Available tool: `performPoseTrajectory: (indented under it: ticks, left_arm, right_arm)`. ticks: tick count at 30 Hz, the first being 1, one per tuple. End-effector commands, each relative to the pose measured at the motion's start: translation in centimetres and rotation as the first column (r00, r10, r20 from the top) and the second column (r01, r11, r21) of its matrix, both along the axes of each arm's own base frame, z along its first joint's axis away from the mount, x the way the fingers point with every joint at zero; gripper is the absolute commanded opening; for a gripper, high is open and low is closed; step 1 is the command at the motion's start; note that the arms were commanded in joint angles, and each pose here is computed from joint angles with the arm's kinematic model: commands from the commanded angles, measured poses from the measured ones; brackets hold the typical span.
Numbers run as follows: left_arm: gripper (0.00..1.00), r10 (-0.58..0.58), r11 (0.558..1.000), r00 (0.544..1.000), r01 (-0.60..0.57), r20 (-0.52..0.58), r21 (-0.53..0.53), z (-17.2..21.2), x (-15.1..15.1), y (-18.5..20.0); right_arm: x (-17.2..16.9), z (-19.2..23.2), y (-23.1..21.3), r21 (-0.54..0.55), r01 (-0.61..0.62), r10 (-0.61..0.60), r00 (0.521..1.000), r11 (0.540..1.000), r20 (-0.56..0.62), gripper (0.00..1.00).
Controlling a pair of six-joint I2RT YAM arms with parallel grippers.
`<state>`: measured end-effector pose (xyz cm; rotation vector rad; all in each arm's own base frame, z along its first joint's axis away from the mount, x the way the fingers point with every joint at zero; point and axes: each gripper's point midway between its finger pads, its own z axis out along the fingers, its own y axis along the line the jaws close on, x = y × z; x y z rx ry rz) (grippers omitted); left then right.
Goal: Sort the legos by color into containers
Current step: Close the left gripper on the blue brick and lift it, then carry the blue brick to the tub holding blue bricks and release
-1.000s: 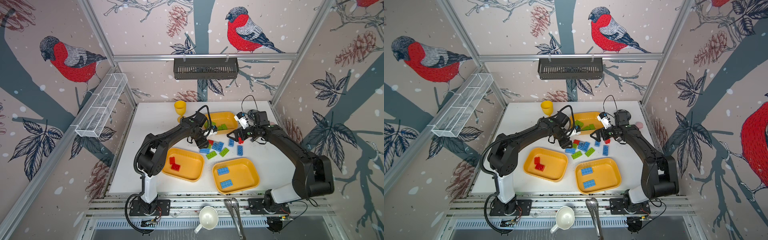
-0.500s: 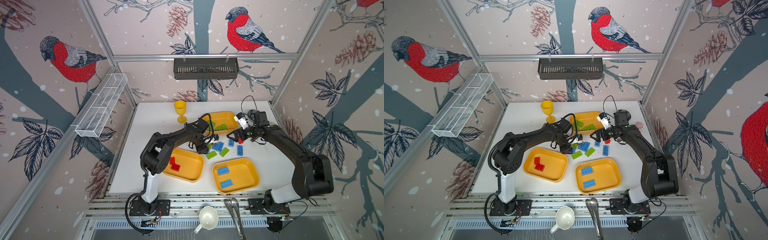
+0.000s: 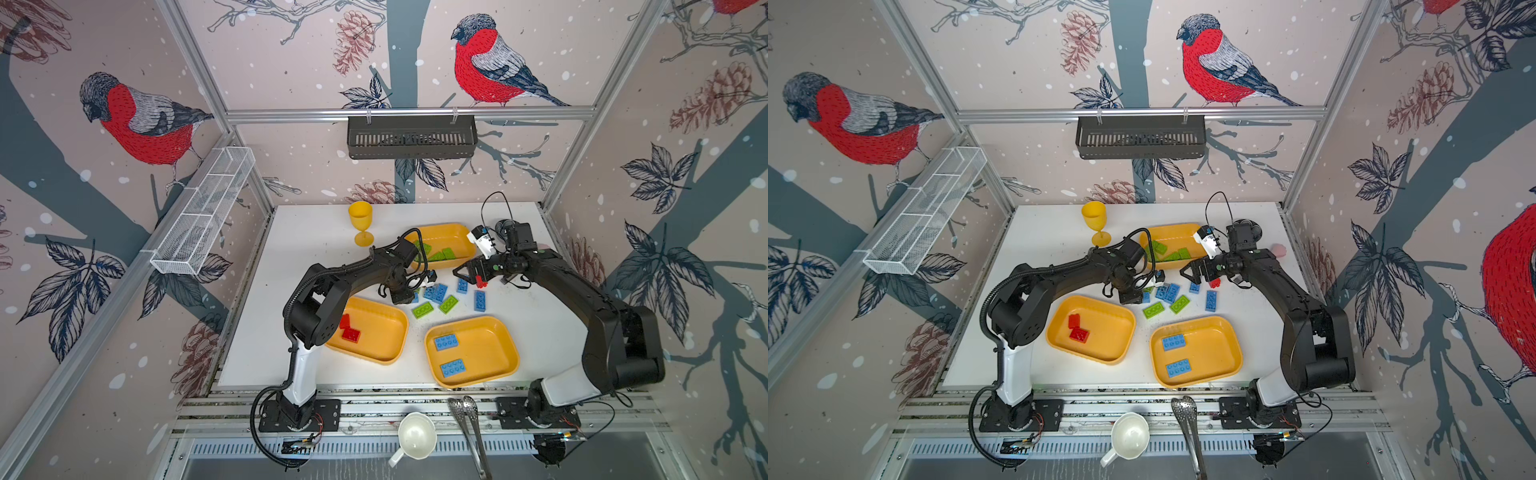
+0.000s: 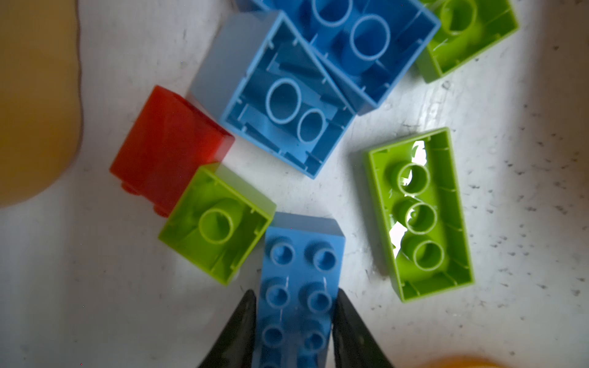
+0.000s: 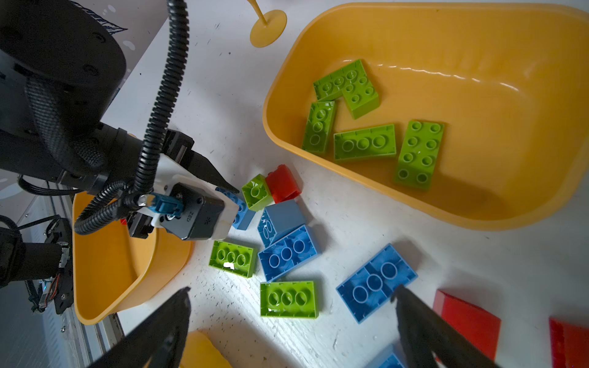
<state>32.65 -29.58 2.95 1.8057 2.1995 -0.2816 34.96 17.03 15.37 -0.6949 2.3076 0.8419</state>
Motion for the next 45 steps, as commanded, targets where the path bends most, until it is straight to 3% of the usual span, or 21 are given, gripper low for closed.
performPoseTrajectory:
  ticks: [1, 9, 21, 28, 35, 39, 45]
  left_arm:
    - [0.37, -0.017, 1.000, 1.000, 0.017, 0.015, 0.005, 0.2, 0.5, 0.2]
    - [0.36, -0.014, 1.000, 1.000, 0.014, -0.011, 0.006, 0.1, 0.3, 0.3]
    - [0.36, 0.002, 1.000, 0.999, -0.004, -0.052, -0.031, 4.7, -0.7, 0.4]
    - [0.35, 0.130, 0.971, 0.991, -0.126, 0.006, -0.204, 10.4, 3.0, -2.0]
    - [0.34, 0.176, 0.930, 0.984, -0.169, -0.009, -0.325, 12.8, 5.3, -4.8]
    - [0.34, 0.125, 0.921, 0.992, -0.129, -0.036, -0.367, 13.6, 4.0, -6.5]
    - [0.34, 0.017, 0.943, 0.996, -0.046, -0.093, -0.329, 13.0, -1.6, -8.3]
  right_arm:
    - [0.1, 0.4, 0.3, 0.008, -0.020, 0.020, 0.999, 1.000, 0.025, 0.99]
    - [0.3, 0.3, 0.3, 0.009, -0.020, 0.019, 1.000, 1.000, 0.021, 0.99]
    - [0.7, 0.9, 0.2, 0.009, -0.014, 0.013, 0.999, 1.000, 0.035, 0.99]
    - [1.4, 2.2, 0.0, 0.026, 0.004, -0.006, 0.998, 1.000, 0.070, 0.99]
    - [1.7, 2.9, -0.2, 0.030, 0.016, -0.019, 0.996, 0.999, 0.092, 0.99]
    - [1.5, 3.0, -0.6, 0.023, 0.025, -0.027, 0.995, 0.999, 0.096, 0.99]
    - [1.3, 3.1, -1.6, 0.018, 0.049, -0.050, 0.994, 0.999, 0.101, 0.99]
